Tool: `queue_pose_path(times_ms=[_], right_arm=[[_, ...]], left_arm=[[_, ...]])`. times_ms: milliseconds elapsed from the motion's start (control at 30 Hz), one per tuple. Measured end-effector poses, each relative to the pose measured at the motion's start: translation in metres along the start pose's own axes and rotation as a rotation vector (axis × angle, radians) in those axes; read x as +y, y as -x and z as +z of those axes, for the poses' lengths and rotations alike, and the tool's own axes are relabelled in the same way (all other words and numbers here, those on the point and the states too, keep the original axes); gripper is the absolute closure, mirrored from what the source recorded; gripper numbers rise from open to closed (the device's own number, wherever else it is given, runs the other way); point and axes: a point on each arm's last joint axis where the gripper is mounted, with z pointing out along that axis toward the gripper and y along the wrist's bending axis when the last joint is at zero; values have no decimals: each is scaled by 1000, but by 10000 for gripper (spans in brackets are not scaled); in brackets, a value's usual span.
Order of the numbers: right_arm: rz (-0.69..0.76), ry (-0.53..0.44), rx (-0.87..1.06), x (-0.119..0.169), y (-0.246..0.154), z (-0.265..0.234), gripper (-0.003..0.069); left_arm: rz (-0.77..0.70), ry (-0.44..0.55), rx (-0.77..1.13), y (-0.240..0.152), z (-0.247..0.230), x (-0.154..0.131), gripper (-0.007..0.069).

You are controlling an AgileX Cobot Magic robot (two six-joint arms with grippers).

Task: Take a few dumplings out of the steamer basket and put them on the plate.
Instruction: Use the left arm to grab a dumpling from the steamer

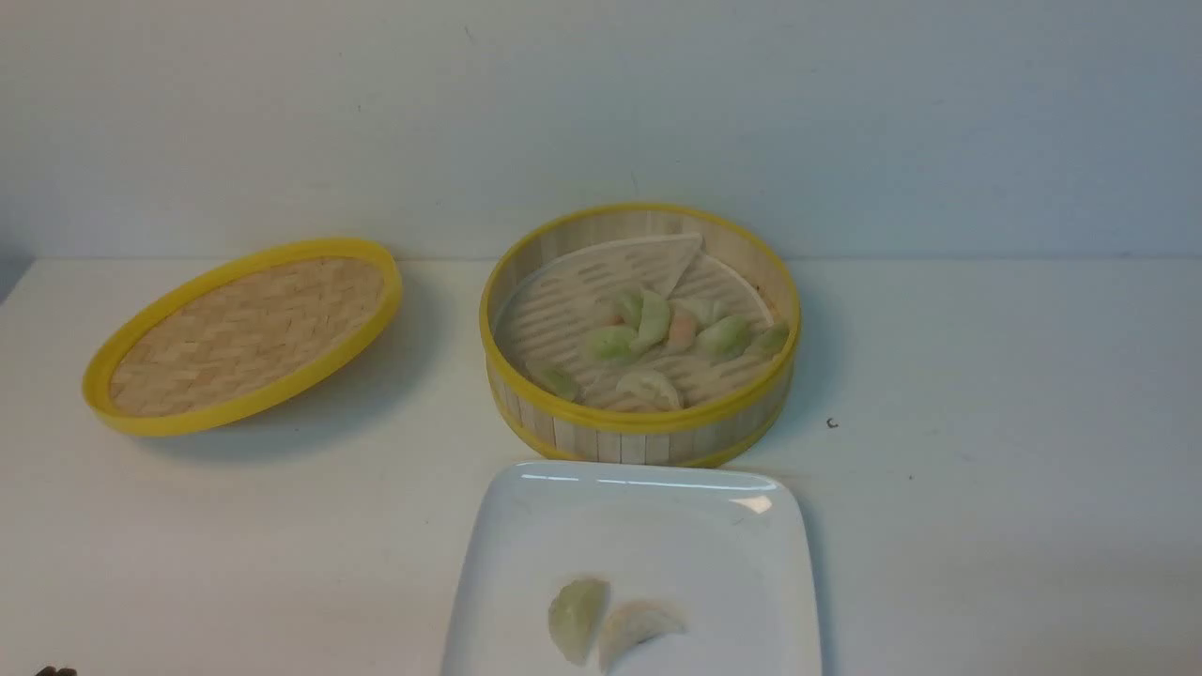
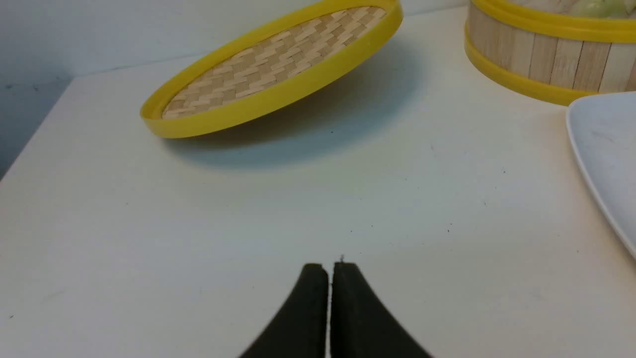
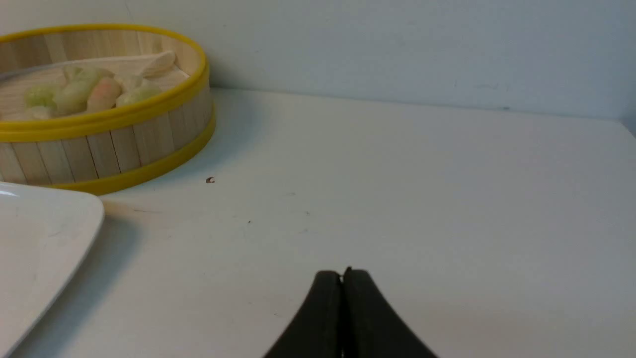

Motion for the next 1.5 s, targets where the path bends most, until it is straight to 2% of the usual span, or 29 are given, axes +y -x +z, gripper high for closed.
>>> queue_pose_path(times_ms=[1367, 1500], right_arm=[[0, 0, 0, 0, 0, 0, 673], [0, 0, 0, 0, 0, 0, 673]], left_arm=[[19, 9, -15, 1, 0, 1, 631], [-67, 1, -105, 9, 0, 0, 631]])
